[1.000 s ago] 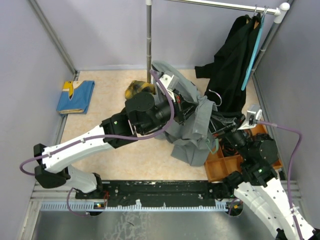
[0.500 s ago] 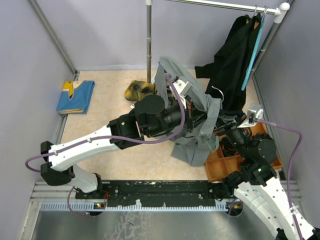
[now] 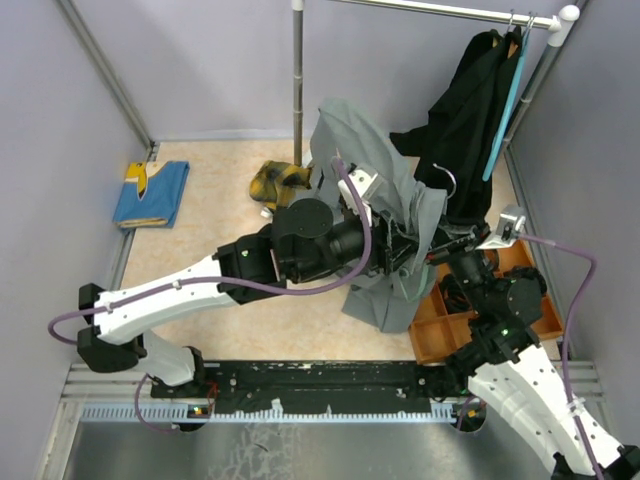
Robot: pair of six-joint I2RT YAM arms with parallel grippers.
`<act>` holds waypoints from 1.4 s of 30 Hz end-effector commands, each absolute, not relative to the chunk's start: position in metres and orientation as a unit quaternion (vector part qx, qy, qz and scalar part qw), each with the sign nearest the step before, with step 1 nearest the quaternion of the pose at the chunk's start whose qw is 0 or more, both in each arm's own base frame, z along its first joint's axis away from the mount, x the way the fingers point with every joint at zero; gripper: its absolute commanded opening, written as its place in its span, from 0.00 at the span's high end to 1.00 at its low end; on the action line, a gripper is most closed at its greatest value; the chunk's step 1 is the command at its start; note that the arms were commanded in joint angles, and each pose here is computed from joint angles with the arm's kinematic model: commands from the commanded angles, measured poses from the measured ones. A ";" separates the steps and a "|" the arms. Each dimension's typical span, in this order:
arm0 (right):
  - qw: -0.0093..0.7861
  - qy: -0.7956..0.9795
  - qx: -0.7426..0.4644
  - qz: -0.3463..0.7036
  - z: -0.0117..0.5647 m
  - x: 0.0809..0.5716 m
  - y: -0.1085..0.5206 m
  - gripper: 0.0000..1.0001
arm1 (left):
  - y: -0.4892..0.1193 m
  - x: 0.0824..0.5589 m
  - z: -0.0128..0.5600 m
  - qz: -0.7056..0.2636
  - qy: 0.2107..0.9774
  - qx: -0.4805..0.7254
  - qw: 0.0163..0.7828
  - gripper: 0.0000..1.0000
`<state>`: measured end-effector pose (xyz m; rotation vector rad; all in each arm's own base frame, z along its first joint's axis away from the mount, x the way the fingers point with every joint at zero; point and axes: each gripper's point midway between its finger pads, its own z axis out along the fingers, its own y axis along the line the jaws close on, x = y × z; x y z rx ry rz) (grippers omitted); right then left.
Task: Place the shirt on the hanger
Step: Hang the shirt on the hanger.
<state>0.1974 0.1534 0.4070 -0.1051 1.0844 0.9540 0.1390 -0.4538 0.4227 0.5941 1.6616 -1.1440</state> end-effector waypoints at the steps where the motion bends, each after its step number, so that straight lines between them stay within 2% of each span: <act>1: 0.790 0.363 0.018 0.493 0.472 0.176 0.126 1.00 | -0.433 0.135 0.440 -0.468 0.672 0.247 0.518 0.38; 10: 0.803 0.280 0.047 0.524 0.514 0.183 0.122 1.00 | -0.391 0.133 0.447 -0.460 0.663 0.235 0.542 0.29; 19: 0.820 0.215 0.076 0.525 0.569 0.196 0.115 1.00 | -0.353 0.140 0.411 -0.469 0.675 0.154 0.549 0.30; 25: 0.821 0.194 0.102 0.528 0.594 0.199 0.107 1.00 | -0.357 0.145 0.398 -0.496 0.657 0.112 0.557 0.40; 30: 0.822 0.195 0.121 0.521 0.615 0.199 0.098 1.00 | -0.383 0.142 0.376 -0.509 0.648 0.135 0.551 0.55; 34: 0.824 0.219 0.133 0.505 0.624 0.199 0.092 1.00 | -0.390 0.141 0.353 -0.517 0.651 0.133 0.540 0.73; 39: 0.817 0.237 0.153 0.502 0.622 0.200 0.086 1.00 | -0.390 0.141 0.332 -0.528 0.648 0.125 0.535 0.71; 42: 0.806 0.232 0.166 0.519 0.622 0.198 0.083 1.00 | -0.400 0.138 0.346 -0.544 0.620 0.141 0.546 0.60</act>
